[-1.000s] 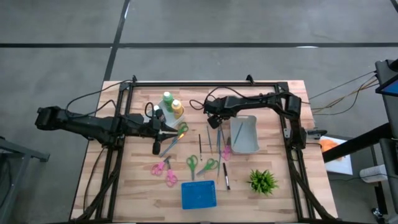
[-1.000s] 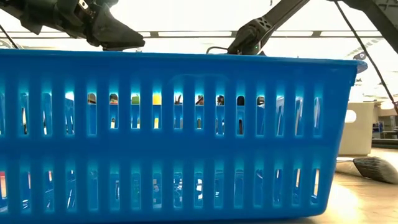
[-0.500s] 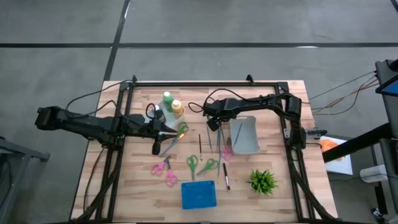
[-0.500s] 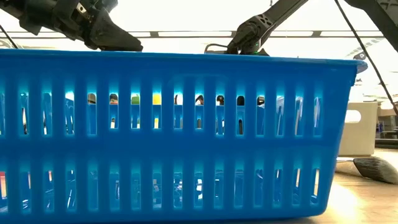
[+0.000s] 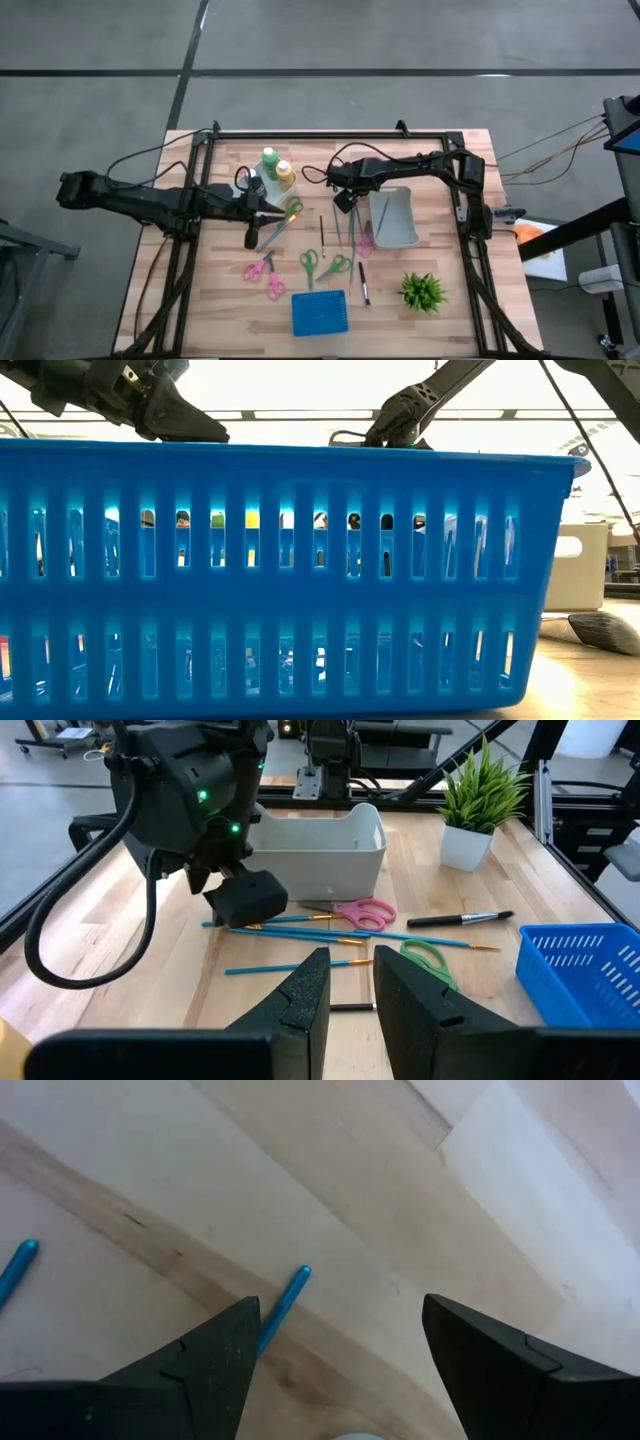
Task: Pick & Place Paint Supplies
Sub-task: Put the blue paintbrush into the gray bin
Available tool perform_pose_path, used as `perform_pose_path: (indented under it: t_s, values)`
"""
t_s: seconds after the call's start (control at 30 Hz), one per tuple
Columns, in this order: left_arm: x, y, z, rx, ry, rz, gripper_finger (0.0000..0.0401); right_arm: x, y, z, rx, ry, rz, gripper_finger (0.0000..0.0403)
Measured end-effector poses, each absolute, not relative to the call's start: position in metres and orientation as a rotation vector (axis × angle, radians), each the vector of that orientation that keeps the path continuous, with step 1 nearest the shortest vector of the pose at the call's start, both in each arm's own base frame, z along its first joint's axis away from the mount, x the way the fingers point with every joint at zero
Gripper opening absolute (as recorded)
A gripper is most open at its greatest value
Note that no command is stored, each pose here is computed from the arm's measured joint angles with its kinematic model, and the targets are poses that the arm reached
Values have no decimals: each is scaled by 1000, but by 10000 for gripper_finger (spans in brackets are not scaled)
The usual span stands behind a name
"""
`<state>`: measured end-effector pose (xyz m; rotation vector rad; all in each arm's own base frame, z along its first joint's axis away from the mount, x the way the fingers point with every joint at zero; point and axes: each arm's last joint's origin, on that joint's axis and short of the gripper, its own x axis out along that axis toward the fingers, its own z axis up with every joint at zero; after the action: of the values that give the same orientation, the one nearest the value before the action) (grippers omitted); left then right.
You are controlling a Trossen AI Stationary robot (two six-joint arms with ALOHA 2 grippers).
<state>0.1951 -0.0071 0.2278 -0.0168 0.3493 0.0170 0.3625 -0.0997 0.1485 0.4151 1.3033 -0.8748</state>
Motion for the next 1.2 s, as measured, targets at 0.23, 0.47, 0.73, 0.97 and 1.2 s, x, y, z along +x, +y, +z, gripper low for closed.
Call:
perform_pose_path:
  t_s: [0.23, 0.47, 0.73, 0.97, 1.2]
  values:
    - [195, -7, 228, -17, 349, 17, 82, 363, -99, 148, 334, 1360, -748, 278]
    - [195, -7, 228, -17, 349, 17, 82, 363, -99, 149, 267, 1387, -689, 278]
    - [195, -7, 228, -17, 349, 17, 82, 362, -108, 149, 287, 1362, -727, 278]
    - [195, -7, 228, -17, 349, 17, 82, 362, -118, 140, 306, 1372, -754, 278]
    - [195, -7, 227, -16, 362, 17, 82, 361, -122, 138, 358, 1368, -781, 278]
